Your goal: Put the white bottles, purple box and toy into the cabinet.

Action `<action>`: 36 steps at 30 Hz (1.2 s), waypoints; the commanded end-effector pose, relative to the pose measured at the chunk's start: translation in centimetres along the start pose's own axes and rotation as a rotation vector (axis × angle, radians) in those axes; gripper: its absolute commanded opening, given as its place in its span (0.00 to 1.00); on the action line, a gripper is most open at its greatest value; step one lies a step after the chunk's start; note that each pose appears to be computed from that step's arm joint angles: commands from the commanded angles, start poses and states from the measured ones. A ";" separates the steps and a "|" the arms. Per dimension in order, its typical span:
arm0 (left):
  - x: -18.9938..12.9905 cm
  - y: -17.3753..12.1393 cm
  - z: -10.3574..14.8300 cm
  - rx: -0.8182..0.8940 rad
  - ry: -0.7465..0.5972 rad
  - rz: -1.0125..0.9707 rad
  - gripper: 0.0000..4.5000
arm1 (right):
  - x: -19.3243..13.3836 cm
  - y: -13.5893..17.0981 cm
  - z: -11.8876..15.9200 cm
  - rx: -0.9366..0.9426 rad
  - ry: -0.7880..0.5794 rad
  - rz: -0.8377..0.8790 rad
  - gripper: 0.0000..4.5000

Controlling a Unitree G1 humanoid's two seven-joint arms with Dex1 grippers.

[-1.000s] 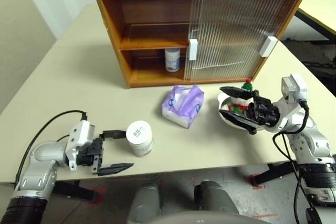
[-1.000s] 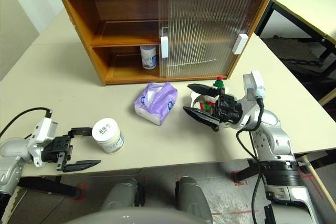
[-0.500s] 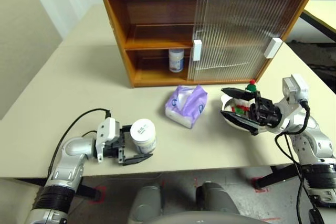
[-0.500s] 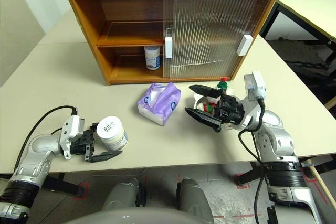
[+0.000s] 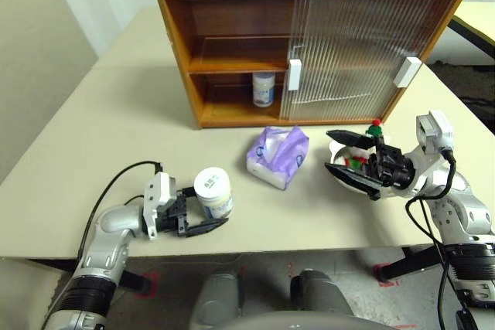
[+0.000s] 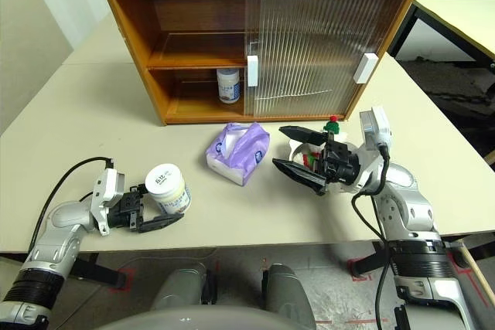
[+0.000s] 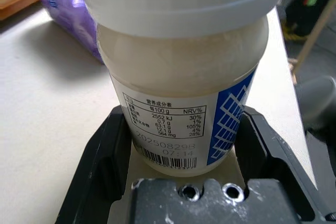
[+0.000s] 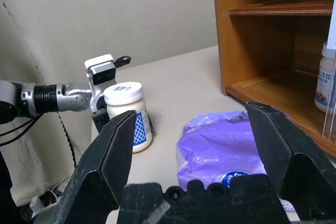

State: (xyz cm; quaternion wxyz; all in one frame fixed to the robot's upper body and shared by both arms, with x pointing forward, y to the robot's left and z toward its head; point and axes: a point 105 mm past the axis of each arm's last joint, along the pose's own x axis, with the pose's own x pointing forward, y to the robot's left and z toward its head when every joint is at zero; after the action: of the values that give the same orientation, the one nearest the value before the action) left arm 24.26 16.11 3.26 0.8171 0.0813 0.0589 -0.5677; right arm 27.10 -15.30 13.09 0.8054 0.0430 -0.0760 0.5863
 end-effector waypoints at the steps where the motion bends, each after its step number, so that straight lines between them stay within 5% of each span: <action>1: 1.0 1.8 1.6 0.052 -0.071 0.098 0.70 | 0.5 -0.1 0.4 -0.011 -0.021 -0.002 1.00; 8: 3.6 6.1 4.4 0.090 -0.154 0.304 0.70 | 1.1 -0.7 0.2 -0.029 -0.044 -0.087 1.00; 22: 8.3 13.8 6.0 0.077 -0.076 0.664 0.70 | 3.3 0.2 -0.4 -0.041 -0.076 -0.102 1.00; 36: 9.6 17.1 6.4 0.038 -0.016 0.784 0.70 | 3.8 0.5 -0.6 -0.034 -0.124 -0.115 1.00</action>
State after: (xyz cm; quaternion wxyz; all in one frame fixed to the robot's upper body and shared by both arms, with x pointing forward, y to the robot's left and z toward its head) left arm 43.10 11.76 7.68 0.9690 0.1050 0.0242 -0.2223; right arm 28.01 -11.41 13.22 0.8297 0.0712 -0.1285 0.5386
